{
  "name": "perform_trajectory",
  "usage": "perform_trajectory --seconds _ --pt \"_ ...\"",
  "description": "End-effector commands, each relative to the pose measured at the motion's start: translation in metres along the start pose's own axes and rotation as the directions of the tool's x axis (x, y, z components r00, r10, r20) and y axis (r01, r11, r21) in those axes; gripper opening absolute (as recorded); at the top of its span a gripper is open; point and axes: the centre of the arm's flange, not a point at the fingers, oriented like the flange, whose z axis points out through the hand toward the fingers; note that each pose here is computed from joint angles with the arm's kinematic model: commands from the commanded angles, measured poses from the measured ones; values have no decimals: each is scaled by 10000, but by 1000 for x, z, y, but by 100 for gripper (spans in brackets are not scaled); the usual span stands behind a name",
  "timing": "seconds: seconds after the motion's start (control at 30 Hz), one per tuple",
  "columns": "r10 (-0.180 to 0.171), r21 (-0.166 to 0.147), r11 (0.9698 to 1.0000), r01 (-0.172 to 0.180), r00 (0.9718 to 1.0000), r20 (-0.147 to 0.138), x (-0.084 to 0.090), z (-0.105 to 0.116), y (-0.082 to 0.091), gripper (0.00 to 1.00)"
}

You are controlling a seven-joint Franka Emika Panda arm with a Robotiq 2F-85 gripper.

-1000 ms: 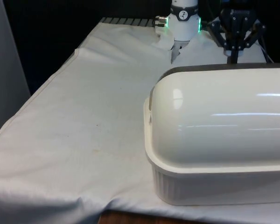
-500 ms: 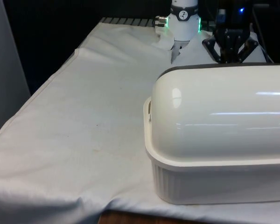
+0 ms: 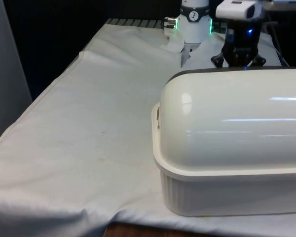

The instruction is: Open the lid, then close it.

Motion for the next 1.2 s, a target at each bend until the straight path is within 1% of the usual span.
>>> perform_trajectory --seconds 0.0,0.1,0.17,0.2,0.23,0.47,0.5,0.53,0.8,0.83,0.87,1.13,1.17 --pt "-18 41 10000 18 10000 7 -4 5 -2 0" --pt "-42 44 10000 42 10000 75 -10 4 -4 0" --pt "-51 37 10000 51 10000 64 -14 0 -4 0" --pt "-49 56 10000 48 9999 163 -11 4 -4 0" --pt "-67 45 10000 67 10000 62 -15 -1 -6 0" --pt "-101 45 9999 101 9999 -1 -24 -13 -7 0" --pt "-80 105 9999 79 9999 108 -23 -12 -7 0" --pt "-121 36 9999 122 9999 -32 -26 -17 -7 0" --pt "-237 -21 9997 237 9995 -204 -36 -38 -9 0" --pt "-224 80 9997 225 9997 -99 -35 -36 -10 0" --pt "-242 -20 9997 242 9995 -225 -37 -40 -9 0" --pt "-353 -19 9994 353 9987 -371 -44 -53 -12 0" --pt "-345 44 9994 346 9991 -243 -44 -52 -12 1"
